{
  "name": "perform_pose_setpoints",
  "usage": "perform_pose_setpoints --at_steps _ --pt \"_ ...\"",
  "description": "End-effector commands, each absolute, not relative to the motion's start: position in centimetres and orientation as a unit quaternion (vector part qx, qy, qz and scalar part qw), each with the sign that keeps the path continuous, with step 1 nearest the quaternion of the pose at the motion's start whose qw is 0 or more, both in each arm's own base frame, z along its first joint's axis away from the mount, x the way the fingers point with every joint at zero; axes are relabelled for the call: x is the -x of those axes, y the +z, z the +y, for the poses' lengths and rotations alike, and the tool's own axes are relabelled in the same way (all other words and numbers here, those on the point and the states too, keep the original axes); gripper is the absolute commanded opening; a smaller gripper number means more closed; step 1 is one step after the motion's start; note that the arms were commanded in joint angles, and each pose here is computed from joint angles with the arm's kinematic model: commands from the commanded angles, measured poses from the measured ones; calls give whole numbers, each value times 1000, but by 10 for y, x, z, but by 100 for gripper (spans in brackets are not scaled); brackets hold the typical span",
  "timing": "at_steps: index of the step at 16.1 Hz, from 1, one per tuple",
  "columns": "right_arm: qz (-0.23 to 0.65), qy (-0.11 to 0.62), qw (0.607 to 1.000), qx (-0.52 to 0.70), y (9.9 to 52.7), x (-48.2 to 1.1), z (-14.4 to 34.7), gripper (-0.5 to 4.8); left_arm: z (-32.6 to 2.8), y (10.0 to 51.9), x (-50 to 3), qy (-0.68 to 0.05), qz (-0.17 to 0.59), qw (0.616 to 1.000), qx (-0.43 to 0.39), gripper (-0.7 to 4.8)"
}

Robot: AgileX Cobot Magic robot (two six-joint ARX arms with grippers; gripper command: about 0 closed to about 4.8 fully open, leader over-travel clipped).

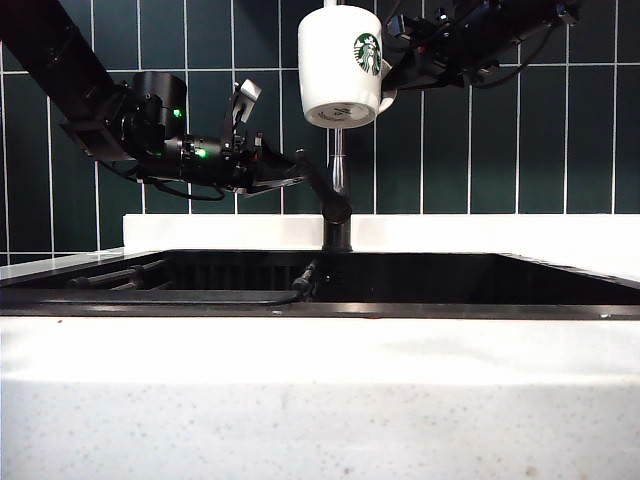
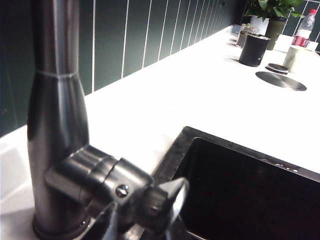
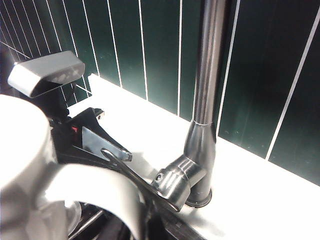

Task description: Pick up the mug next to the sink, go to the faucet to get some water, pour the water into the sink, and finally put the mug back to its place.

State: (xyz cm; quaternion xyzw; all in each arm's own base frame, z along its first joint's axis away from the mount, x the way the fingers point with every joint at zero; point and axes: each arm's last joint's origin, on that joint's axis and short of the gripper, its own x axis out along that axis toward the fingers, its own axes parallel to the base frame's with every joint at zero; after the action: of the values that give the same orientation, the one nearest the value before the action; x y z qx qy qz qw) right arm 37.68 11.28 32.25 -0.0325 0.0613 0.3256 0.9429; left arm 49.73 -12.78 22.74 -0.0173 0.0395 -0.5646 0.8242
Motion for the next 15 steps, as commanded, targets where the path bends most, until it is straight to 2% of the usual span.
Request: perform_pose_setpoints --at_steps 1,4,9,10,13,15 --pt "18 331 943 27 338 -374 113 -1 -126 234 -499 -528 19 849 6 120" --pt "18 331 943 37 338 -374 113 -1 -124 243 -502 -467 -1 884 22 120" --pt "6 304 950 75 339 -374 111 -1 -123 279 -488 -527 -24 848 41 120" --pt "0 282 954 105 341 -373 109 -1 -116 305 -479 -522 -43 851 35 121" --pt "0 263 954 144 342 -372 107 -1 -100 334 -468 -511 -65 857 27 120" --pt "10 238 949 206 340 -371 105 -1 -87 346 -462 -502 -44 863 37 121"
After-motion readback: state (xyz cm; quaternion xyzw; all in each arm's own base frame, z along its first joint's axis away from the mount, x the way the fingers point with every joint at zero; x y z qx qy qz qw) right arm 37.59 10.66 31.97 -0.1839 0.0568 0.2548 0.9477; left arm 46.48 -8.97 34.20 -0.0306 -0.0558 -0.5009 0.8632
